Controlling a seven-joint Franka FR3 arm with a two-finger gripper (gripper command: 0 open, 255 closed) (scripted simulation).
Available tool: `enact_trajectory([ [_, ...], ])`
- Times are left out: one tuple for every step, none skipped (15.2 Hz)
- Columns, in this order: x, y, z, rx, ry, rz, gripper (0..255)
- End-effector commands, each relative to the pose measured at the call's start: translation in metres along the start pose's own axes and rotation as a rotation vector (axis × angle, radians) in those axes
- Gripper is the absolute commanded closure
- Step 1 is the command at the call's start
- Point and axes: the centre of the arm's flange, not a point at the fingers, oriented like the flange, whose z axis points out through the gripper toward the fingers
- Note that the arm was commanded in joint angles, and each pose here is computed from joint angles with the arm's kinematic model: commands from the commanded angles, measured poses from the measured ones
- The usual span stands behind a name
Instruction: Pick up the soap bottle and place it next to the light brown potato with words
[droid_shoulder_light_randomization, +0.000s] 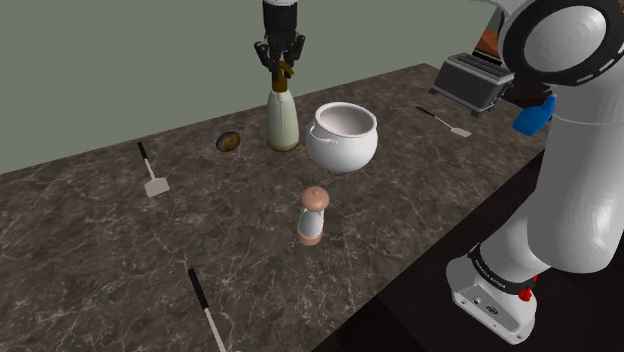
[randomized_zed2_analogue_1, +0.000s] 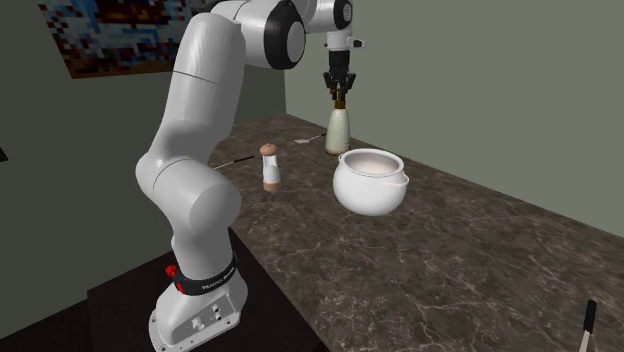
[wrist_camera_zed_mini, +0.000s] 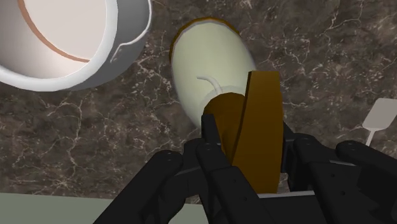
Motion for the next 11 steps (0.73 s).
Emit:
enact_trajectory([
  [0.000,0.000,0.011,0.000,0.001,0.000,255],
  [0.000,0.000,0.016,0.000,0.001,0.000,255],
  [0.000,0.000,0.021,0.000,0.001,0.000,255],
  [0.000,0.000,0.026,0.000,0.001,0.000,255],
  [0.000,-0.001,0.032,0.000,0.001,0.000,255],
  [0.000,-0.001,0.037,0.000,0.001,0.000,255],
  [0.000,-0.001,0.042,0.000,0.001,0.000,255],
  [0.000,-0.001,0.048,0.000,0.001,0.000,255],
  [0.000,-0.001,0.053,0.000,0.001,0.000,255],
  [-0.001,-0.002,0.058,0.000,0.001,0.000,255],
  [-0.001,-0.002,0.063,0.000,0.001,0.000,255],
])
